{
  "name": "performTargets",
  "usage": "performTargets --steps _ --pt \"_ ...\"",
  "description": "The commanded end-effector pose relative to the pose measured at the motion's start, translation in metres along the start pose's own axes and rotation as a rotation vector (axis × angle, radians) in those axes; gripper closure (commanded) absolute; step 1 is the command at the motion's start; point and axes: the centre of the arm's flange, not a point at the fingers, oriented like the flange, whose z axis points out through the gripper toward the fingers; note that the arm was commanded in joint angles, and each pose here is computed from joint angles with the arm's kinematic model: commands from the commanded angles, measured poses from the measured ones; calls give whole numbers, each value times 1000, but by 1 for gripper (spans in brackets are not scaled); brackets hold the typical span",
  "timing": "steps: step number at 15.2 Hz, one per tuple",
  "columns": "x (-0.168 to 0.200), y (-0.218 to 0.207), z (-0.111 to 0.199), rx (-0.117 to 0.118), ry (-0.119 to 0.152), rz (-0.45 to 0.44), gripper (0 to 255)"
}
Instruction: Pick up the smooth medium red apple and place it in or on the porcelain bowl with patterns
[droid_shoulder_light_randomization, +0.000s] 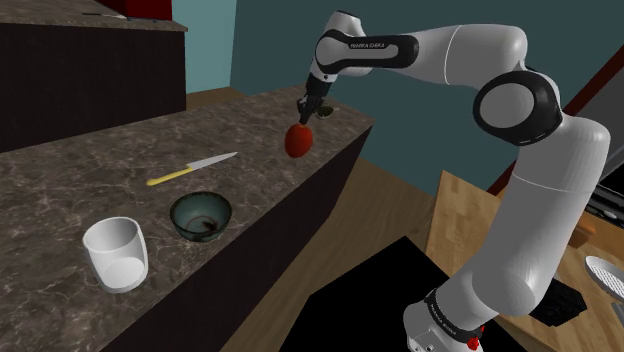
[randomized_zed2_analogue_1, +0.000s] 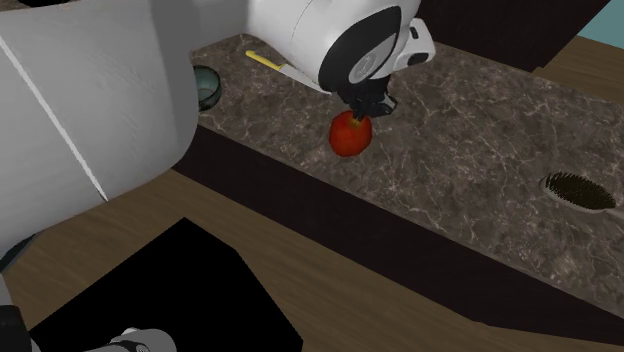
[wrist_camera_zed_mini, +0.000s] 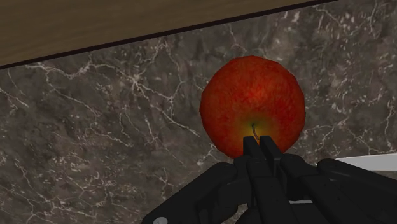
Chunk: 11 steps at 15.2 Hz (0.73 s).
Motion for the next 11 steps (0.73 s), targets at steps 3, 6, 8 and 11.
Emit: performTargets --steps 3,6,8,11 --pt "2 0 -20 0 0 0 255" --pt "4 -1 -36 0 0 0 255" --pt "6 -1 -46 0 0 0 255" --pt "8 -1 -62 0 0 0 255"
